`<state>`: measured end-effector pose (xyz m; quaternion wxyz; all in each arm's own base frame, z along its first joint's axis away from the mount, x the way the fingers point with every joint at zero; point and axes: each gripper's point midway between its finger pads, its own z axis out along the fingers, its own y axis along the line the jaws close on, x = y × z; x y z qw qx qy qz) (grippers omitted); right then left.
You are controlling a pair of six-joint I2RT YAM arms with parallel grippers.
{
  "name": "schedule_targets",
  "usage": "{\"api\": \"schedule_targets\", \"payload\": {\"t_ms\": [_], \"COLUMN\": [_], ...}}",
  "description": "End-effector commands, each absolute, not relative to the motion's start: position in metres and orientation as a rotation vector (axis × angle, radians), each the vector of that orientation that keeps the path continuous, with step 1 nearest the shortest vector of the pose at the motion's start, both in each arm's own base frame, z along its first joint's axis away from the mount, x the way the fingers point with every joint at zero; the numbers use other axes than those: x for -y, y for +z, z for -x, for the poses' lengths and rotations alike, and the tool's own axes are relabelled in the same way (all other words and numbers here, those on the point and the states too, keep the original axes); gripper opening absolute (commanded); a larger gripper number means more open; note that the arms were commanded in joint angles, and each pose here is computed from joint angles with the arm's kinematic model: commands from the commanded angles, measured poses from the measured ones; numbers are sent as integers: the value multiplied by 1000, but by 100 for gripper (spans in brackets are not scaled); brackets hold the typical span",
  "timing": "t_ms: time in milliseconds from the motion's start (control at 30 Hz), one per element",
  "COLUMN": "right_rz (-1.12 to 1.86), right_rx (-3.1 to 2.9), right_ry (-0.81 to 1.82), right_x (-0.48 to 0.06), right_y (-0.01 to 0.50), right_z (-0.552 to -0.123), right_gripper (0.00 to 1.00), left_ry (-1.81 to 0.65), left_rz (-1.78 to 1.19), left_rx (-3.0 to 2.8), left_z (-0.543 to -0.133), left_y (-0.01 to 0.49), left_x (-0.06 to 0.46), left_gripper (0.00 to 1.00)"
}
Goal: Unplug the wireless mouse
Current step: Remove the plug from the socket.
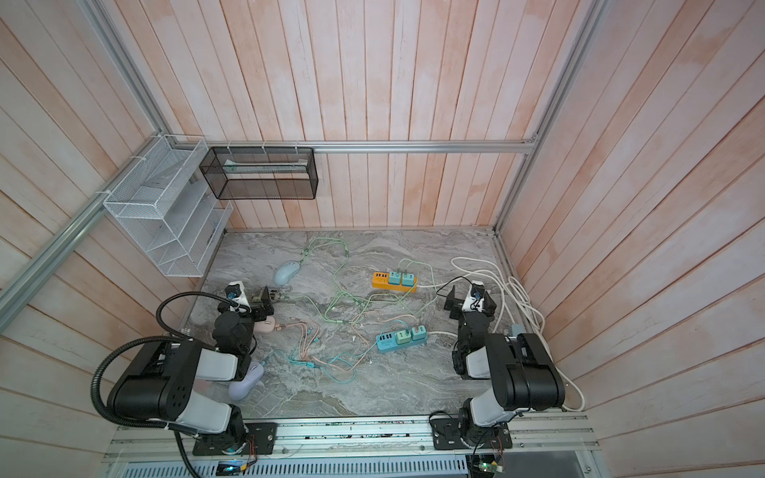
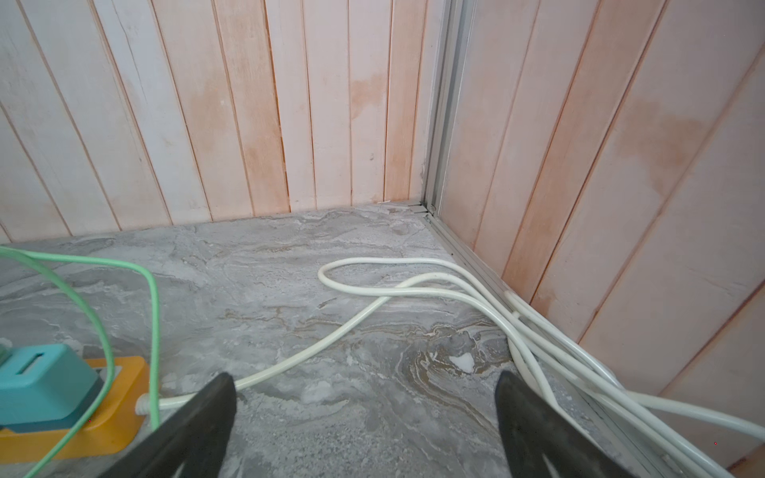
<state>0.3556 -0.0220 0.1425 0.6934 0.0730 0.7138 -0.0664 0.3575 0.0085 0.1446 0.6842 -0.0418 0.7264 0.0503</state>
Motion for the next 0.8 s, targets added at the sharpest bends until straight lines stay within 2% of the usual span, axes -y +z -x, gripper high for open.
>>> {"api": "schedule_targets", "payload": {"t_ms": [0,100,167,233,333,433,600,633,733,767], "right_rz": [-274,-297,-328,-294,-159,-303,-265,-266,-284,-271], "right_rx": [-1399,-1280,-1189,-1159,-1468,-1643,-1834,-1874,-2010,-2058], "right_ry": [-317,-440,-351,-257,-87,144,388,434,566,622], "right_x": [37,23,7,-14,-62,-63,-89,-93,-99,-105], "right_y": [181,223,257,281,283,282,263,258,236,227], "right_z": [-315,-300,-292,-288,-321,-325,-304,-299,-283,-276], "right_gripper": [98,98,98,98,98,98,98,97,72,69], "left_ry": [182,-101,-375,-514,-575,-557,-600,-621,-663,-686], "left_rz": [106,41,-28,-168,-458,-718,-822,-824,-831,-837], "left_rx": [-1392,-1328,-1351,-1353,-1365,-1403,-1371,-1379,-1415,-1414], "left_z": [-323,-308,-305,-301,-289,-273,-246,-244,-240,-238], "left_y": [215,248,259,264,254,228,213,212,204,202], "left_x": [5,50,88,131,211,279,309,310,312,314], "left_gripper": [100,100,100,100,100,100,100,100,100,100]}}
